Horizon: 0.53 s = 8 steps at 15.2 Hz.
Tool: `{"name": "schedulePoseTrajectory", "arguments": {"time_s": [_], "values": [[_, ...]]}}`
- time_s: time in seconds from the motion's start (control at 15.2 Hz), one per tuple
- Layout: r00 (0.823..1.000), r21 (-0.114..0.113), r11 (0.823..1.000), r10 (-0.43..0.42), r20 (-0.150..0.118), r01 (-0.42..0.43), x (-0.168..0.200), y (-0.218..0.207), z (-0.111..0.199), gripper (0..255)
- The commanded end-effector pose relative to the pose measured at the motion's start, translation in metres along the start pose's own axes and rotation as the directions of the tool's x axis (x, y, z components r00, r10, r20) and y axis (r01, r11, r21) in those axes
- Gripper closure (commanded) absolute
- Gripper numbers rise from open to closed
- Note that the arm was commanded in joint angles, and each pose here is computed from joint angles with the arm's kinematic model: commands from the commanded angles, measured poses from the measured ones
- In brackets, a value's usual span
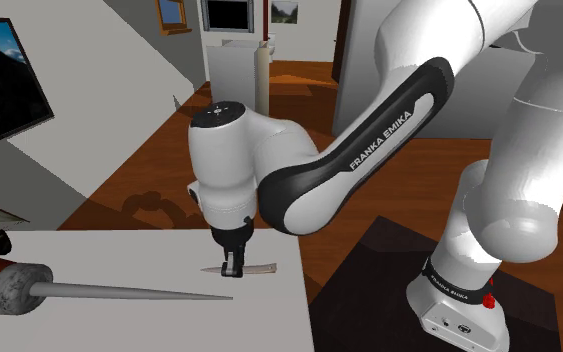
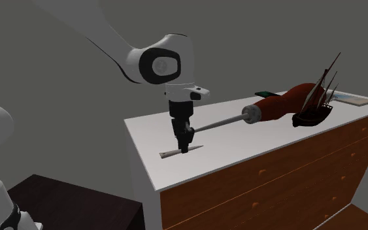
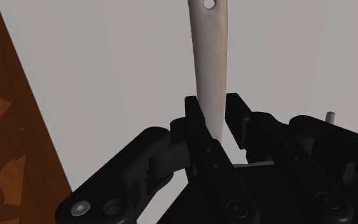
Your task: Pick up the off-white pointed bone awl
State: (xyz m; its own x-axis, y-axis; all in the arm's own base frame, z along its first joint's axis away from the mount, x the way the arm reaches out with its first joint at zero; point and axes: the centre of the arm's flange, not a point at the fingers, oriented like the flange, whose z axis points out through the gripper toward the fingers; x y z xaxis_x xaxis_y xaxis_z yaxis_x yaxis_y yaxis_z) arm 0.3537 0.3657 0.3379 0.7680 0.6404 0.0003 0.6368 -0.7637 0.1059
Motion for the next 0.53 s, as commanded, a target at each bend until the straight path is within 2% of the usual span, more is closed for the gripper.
{"name": "schedulePoseTrajectory", "arguments": {"time_s": [0.0,0.46], "values": [[1.0,-0.001,1.0,0.007,0.01,-0.007,-0.003,0.004,0.0,255],[1.0,-0.001,1.0,0.007,0.01,-0.007,-0.003,0.008,-0.037,255]]}}
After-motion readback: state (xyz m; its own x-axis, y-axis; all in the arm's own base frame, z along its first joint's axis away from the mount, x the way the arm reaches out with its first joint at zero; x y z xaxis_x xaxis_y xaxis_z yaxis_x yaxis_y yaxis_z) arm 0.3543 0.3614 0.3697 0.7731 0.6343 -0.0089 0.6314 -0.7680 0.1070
